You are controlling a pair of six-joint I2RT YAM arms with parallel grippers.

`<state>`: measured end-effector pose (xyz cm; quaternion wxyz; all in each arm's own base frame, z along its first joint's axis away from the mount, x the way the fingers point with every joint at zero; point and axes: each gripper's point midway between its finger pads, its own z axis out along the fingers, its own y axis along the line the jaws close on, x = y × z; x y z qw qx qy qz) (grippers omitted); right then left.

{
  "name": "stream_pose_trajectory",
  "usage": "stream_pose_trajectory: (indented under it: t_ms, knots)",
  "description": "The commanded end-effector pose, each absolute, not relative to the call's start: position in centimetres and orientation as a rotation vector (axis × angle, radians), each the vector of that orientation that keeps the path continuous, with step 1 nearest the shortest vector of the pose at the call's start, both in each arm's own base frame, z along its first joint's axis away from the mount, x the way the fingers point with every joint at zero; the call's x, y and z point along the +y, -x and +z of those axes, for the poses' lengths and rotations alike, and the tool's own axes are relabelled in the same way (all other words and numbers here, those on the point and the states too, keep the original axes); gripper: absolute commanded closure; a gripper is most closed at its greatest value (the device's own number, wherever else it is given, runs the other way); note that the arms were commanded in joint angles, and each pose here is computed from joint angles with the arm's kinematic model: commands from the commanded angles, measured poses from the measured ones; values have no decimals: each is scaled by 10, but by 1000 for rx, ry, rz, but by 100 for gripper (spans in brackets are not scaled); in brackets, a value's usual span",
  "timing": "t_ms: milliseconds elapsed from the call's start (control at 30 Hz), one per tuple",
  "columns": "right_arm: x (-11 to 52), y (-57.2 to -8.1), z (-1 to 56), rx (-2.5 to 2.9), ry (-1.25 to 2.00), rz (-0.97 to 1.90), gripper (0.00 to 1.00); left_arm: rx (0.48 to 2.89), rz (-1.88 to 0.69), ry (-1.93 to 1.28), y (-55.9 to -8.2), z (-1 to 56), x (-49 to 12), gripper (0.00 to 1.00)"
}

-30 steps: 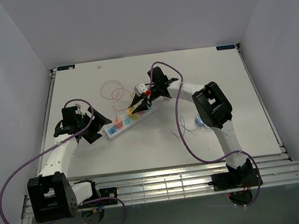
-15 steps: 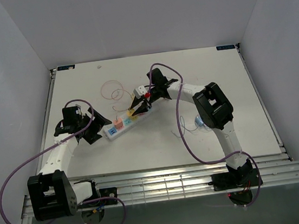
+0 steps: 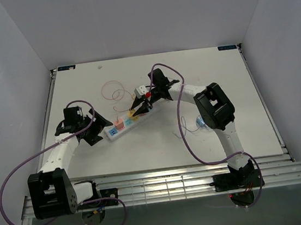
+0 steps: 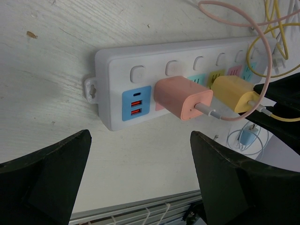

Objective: Insert the plug

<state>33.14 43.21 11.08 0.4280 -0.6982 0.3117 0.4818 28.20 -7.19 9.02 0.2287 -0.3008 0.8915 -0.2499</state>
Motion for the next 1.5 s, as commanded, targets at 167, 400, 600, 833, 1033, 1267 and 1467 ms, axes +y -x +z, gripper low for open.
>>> stream_pose_trajectory:
  t_ms: [167,400,600,833,1033,1267,1467]
  knots:
    - [425,-322,104,751,1727,1271,92,2461,-673,863,-285,84,-69,2]
    - [426,-335,106,744,1710,1242,92,2456,-657,871,-287,84,-67,2]
    - [428,-337,106,733,1706,1253,92,2465,-652,875,-289,81,-67,2]
    - [433,-341,106,734,1706,1230,92,2470,-629,894,-290,75,-64,4]
    - [434,-340,104,730,1720,1217,92,2476,-622,915,-292,70,-64,8]
    - [429,-347,89,778,1793,1112,92,2505,-602,907,-296,62,-69,13]
    - [425,-351,79,808,1841,1052,92,2509,-588,911,-298,61,-67,14]
